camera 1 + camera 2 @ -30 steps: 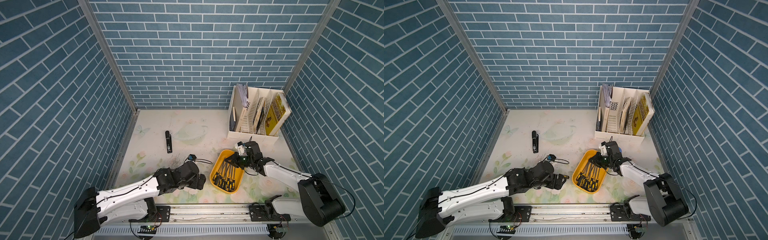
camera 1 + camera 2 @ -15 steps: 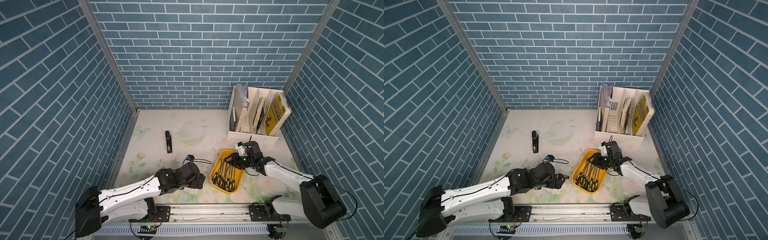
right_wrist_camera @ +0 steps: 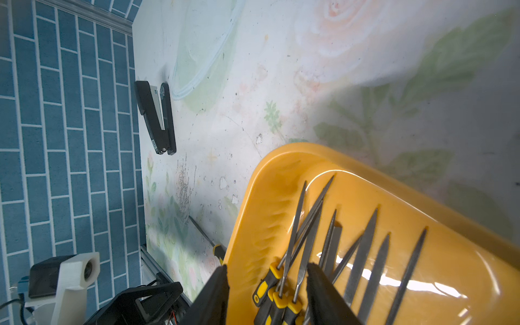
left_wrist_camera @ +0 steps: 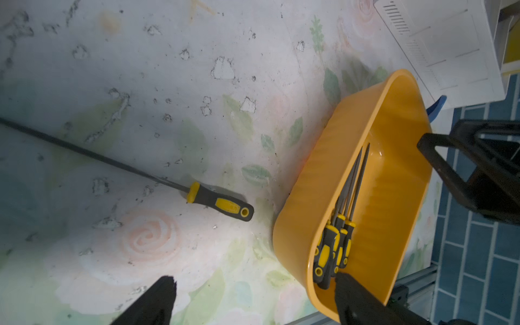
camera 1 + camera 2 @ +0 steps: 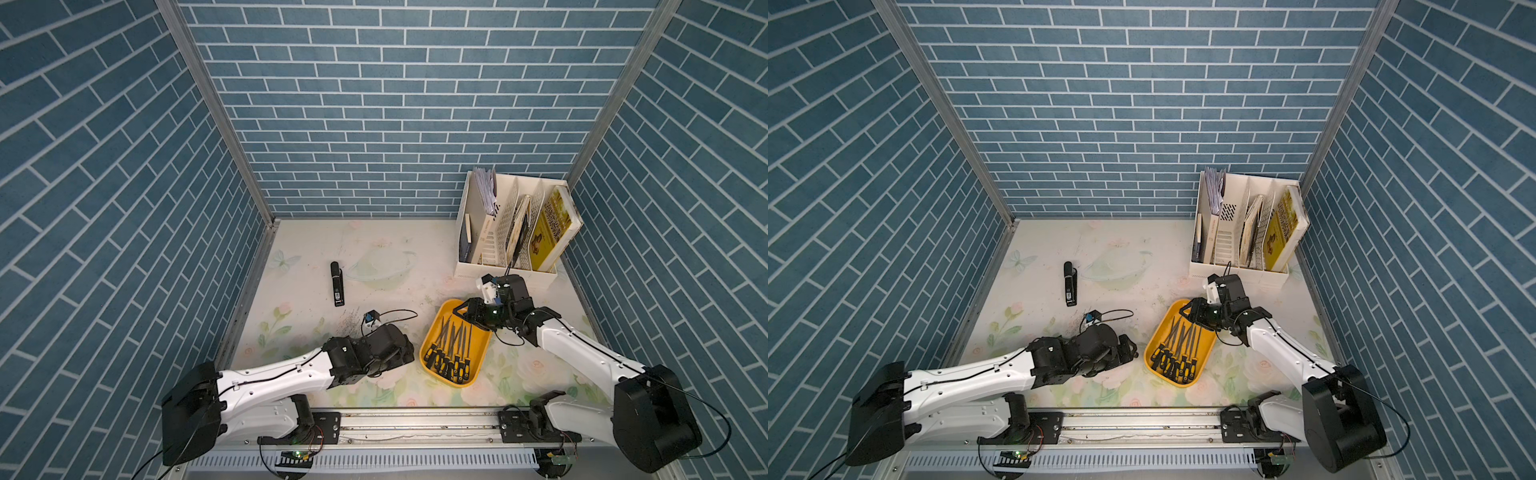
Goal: Put the file tool into the storage box
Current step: Place the file tool in the storage box, then pick up the file tool from the center of the board.
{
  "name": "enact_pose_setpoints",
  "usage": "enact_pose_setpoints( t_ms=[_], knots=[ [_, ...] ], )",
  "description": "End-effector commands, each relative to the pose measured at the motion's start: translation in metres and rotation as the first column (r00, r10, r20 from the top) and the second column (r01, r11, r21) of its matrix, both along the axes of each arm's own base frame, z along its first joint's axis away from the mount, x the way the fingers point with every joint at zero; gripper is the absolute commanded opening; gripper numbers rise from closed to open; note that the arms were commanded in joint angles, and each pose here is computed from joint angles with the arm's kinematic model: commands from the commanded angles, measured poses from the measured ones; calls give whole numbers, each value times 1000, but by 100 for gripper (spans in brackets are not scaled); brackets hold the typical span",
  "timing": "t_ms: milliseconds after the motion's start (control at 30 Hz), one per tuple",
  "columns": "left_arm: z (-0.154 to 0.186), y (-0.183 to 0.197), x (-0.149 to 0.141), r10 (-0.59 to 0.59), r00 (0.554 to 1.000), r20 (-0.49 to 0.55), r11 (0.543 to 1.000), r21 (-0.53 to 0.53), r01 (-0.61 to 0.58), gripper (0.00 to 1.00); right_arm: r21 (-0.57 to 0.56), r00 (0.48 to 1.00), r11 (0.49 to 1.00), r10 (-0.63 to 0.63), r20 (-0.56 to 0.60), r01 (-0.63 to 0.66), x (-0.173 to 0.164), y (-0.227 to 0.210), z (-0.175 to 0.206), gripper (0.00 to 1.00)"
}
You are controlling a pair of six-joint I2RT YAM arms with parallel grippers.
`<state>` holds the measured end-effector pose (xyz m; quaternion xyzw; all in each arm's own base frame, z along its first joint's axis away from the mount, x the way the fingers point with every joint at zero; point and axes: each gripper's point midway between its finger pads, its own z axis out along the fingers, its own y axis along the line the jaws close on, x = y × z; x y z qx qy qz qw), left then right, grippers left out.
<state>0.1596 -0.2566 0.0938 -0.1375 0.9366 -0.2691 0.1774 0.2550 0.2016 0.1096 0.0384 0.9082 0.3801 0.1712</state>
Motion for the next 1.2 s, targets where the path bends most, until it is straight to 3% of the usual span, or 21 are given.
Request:
enact_pose_setpoints(
  t_ms=[0, 100, 167, 367, 500, 667, 933, 1067, 1167],
  knots=[
    [-13, 7, 3, 142, 987, -69, 988, -52, -146, 85, -26, 999, 999, 20, 35, -19, -2, -4, 3, 48],
    [-16, 11, 5, 229, 967, -115, 964, -110, -242, 73, -32, 999, 999, 29, 39, -28, -4, -5, 2, 48],
    [-18, 15, 7, 279, 950, -142, 948, -118, -296, 70, -34, 999, 999, 35, 42, -33, -4, -6, 2, 48],
    [-27, 40, 15, 438, 881, -179, 898, 30, -440, 69, -30, 997, 998, 51, 49, -50, -1, -6, 3, 47],
    [-37, 27, 19, 428, 871, -243, 893, -37, -449, 68, -33, 997, 998, 58, 46, -57, 1, -8, 1, 47],
    [-49, 22, 19, 417, 867, -272, 906, 52, -420, 67, -33, 998, 998, 56, 42, -54, 3, -11, -1, 47],
    [-61, 30, 36, 445, 854, -270, 895, 91, -437, 60, -25, 996, 997, 76, 47, -75, 2, -10, 2, 47],
    [-49, 35, 37, 441, 860, -257, 896, 73, -438, 60, 24, 969, 976, 211, 129, -216, -9, 9, 34, 48],
    [-25, 45, 40, 454, 868, -200, 890, 50, -453, 64, -79, 917, 935, 355, 179, -347, -23, 22, 55, 49]
  ],
)
